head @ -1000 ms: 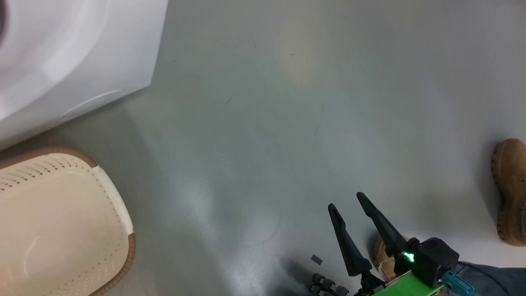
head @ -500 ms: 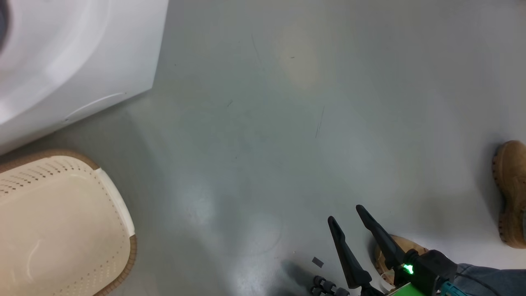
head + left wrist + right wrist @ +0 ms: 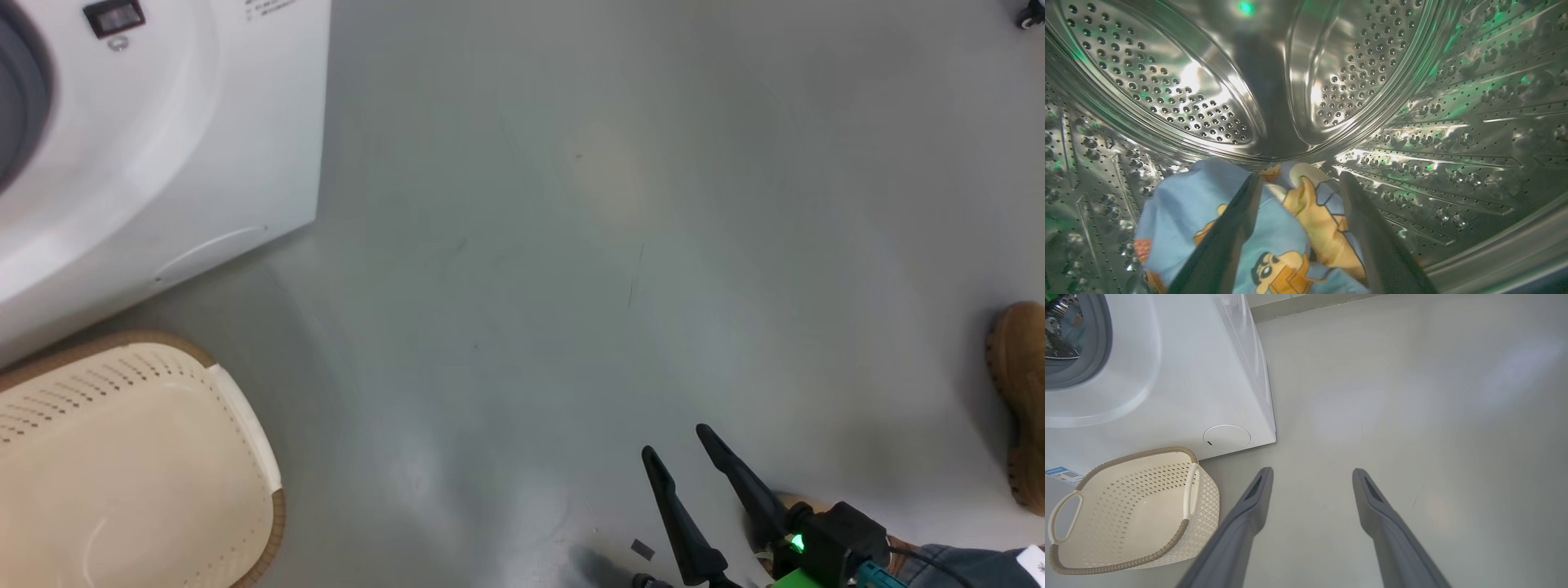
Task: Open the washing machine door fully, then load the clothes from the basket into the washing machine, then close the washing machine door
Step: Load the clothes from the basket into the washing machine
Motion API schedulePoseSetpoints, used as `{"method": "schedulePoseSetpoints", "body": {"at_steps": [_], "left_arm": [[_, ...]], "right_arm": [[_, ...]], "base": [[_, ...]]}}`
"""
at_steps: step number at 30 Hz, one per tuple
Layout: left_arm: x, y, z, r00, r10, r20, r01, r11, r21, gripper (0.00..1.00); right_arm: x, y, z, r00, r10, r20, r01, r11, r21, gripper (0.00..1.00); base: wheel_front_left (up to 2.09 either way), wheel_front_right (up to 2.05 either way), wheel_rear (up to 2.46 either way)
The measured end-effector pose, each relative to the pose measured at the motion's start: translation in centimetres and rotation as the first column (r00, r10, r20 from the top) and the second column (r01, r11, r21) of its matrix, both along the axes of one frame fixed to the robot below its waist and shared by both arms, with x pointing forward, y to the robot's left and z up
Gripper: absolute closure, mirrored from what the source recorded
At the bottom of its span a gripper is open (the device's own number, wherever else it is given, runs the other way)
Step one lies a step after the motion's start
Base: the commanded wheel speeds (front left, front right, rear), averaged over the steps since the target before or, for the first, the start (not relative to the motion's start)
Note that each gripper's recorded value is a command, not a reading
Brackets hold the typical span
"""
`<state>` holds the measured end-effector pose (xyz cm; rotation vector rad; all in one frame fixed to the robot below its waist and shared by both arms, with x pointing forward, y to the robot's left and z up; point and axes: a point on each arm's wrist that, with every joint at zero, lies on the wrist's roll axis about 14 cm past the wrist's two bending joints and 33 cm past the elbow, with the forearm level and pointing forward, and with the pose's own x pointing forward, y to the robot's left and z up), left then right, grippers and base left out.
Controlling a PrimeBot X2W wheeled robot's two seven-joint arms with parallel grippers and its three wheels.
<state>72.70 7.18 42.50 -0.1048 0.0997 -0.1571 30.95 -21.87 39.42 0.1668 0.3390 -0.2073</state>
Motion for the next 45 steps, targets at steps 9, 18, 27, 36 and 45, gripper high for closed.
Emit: {"method": "schedulePoseSetpoints", "body": {"at_steps": [9,18,27,36,45], "left_arm": [[-1.7,-0.8,2.1,1.000,0.015,-0.022,-0.015,1.000,-0.021,0.00],[-4.3,0.3,3.4,0.997,0.077,-0.022,-0.078,0.995,-0.055,0.00],[-8.8,0.6,2.8,0.997,0.062,-0.052,-0.066,0.996,-0.068,0.00],[-13.2,2.0,3.5,0.997,0.065,-0.043,-0.068,0.994,-0.089,0.00],[-18.2,3.0,4.2,0.998,0.053,-0.029,-0.056,0.993,-0.099,0.00]], "right_arm": [[0.0,0.6,1.0,0.999,0.023,0.045,-0.023,1.000,0.008,0.00],[0.9,1.1,2.1,0.993,0.059,0.098,-0.060,0.998,0.007,0.00],[1.8,2.1,3.2,0.983,0.105,0.150,-0.108,0.994,0.008,0.00],[2.9,3.5,4.2,0.966,0.162,0.201,-0.168,0.986,0.011,0.00],[3.7,4.8,5.6,0.943,0.216,0.254,-0.222,0.975,-0.005,0.00]], "base": [[0.00,0.00,0.00],[0.00,0.00,0.00],[0.00,0.00,0.00],[0.00,0.00,0.00],[0.00,0.00,0.00]]}}
